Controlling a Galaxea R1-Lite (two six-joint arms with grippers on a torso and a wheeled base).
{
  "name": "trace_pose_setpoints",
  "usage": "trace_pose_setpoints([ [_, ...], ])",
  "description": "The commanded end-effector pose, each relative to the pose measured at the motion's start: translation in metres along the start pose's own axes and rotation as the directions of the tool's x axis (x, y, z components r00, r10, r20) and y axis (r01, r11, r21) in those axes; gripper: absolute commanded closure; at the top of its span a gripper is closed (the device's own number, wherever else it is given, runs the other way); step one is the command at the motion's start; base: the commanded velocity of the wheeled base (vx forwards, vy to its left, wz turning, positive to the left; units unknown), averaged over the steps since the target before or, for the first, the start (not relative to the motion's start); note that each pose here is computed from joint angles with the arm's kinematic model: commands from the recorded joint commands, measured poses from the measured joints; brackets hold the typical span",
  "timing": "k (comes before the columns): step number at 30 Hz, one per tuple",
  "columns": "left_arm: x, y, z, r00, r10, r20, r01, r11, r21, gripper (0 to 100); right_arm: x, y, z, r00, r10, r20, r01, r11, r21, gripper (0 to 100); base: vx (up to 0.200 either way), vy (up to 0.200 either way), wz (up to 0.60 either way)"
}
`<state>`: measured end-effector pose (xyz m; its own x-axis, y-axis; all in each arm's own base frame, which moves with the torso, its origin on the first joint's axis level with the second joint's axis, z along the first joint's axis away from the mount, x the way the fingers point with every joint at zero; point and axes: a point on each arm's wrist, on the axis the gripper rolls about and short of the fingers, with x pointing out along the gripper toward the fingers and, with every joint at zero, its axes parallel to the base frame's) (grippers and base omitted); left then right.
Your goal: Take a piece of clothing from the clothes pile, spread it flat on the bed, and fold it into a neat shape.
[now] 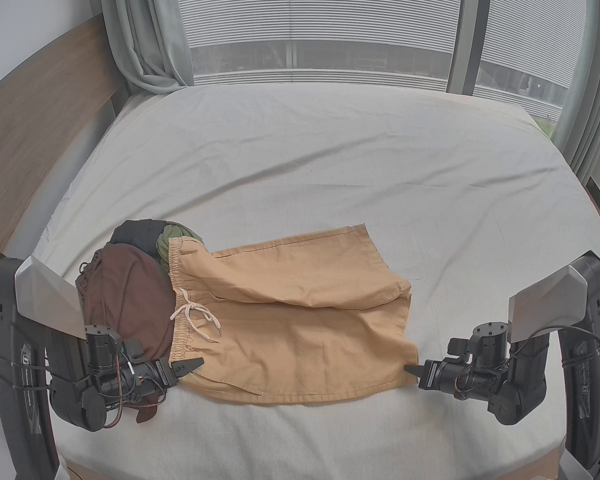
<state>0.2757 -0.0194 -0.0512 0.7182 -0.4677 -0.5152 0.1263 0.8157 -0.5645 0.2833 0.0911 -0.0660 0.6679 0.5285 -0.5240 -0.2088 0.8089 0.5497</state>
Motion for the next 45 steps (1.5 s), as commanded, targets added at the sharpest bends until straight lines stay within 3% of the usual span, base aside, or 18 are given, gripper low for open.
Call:
trace_pose_setpoints([
  [1,-0.002,-0.010,0.004,1.000,-0.023,0.013,0.023,1.000,-0.003,0,0.001,0.000,-0.001,1.000,0.002,-0.002,-0.002,1.000,-0.001,100,0.000,0.000,0.00],
  [10,-0.001,-0.008,0.004,1.000,-0.019,0.013,0.019,1.000,-0.010,0,0.001,0.000,0.000,1.000,0.001,0.002,-0.001,1.000,-0.001,100,0.000,0.000,0.00],
  [11,-0.001,-0.008,0.004,1.000,-0.019,0.013,0.019,1.000,-0.010,100,0.001,0.000,0.000,1.000,0.001,0.002,-0.001,1.000,-0.001,100,0.000,0.000,0.00],
  [45,0.000,-0.007,0.005,1.000,-0.018,0.021,0.018,1.000,-0.006,100,0.002,-0.008,-0.013,0.999,-0.025,-0.048,0.022,0.998,-0.050,100,0.000,0.000,0.00],
])
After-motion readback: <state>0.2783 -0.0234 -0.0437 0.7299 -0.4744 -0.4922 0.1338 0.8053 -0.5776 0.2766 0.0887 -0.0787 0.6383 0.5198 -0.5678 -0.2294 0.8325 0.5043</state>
